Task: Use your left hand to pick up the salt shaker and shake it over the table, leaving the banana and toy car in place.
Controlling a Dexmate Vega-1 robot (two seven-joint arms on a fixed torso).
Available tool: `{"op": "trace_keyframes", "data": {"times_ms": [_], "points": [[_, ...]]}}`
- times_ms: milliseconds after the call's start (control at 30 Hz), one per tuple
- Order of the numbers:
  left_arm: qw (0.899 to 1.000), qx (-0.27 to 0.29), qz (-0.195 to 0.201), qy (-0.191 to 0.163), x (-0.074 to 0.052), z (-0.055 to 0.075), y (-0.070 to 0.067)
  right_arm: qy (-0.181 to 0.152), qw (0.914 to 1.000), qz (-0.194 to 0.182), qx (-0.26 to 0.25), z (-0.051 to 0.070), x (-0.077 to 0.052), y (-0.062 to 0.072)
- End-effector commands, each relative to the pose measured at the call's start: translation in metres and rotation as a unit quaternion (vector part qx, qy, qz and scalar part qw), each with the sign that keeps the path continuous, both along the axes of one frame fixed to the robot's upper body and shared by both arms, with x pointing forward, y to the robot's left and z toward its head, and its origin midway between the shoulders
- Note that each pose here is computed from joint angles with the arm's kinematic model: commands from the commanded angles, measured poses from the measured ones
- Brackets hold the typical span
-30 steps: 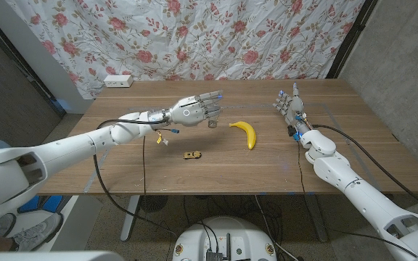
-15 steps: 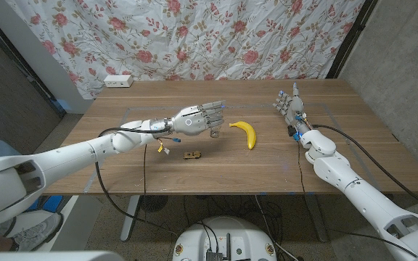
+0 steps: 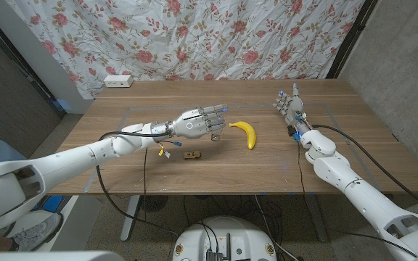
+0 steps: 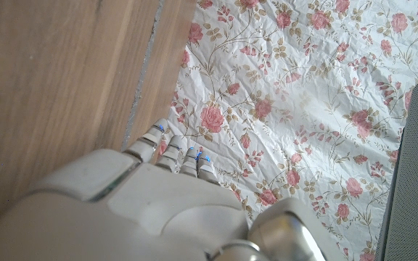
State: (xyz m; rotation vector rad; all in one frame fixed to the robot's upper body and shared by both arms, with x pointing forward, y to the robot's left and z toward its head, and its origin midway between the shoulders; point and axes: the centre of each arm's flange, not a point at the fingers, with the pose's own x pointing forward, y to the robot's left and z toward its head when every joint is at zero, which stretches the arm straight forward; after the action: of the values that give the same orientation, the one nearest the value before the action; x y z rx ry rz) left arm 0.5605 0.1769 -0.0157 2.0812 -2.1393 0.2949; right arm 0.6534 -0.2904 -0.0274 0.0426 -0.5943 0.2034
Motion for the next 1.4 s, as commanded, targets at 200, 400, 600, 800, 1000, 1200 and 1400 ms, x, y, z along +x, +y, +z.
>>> {"op": "trace_keyframes", "data": {"times_ms": [200,400,600,800,1000,1200,1400], "points": [[1.0,-0.008,0.001,-0.022,0.001,0.02,0.001,0.0,1.0,0.0,0.0,0.0,0.0,0.0],[0.999,-0.012,0.005,-0.037,0.002,0.029,0.003,0.0,1.0,0.0,0.0,0.0,0.0,0.0],[0.999,-0.02,0.011,-0.05,0.004,0.039,0.007,0.0,1.0,0.0,0.0,0.0,0.0,0.0],[0.998,-0.025,0.018,-0.062,0.006,0.05,0.011,0.0,1.0,0.0,0.0,0.0,0.0,0.0],[0.997,-0.029,0.022,-0.068,0.007,0.056,0.013,0.0,1.0,0.0,0.0,0.0,0.0,0.0],[0.996,-0.037,0.024,-0.081,0.006,0.068,0.015,0.0,1.0,0.0,0.0,0.0,0.0,0.0],[0.995,-0.042,0.029,-0.091,0.005,0.078,0.015,0.0,1.0,0.0,0.0,0.0,0.0,0.0]]}}
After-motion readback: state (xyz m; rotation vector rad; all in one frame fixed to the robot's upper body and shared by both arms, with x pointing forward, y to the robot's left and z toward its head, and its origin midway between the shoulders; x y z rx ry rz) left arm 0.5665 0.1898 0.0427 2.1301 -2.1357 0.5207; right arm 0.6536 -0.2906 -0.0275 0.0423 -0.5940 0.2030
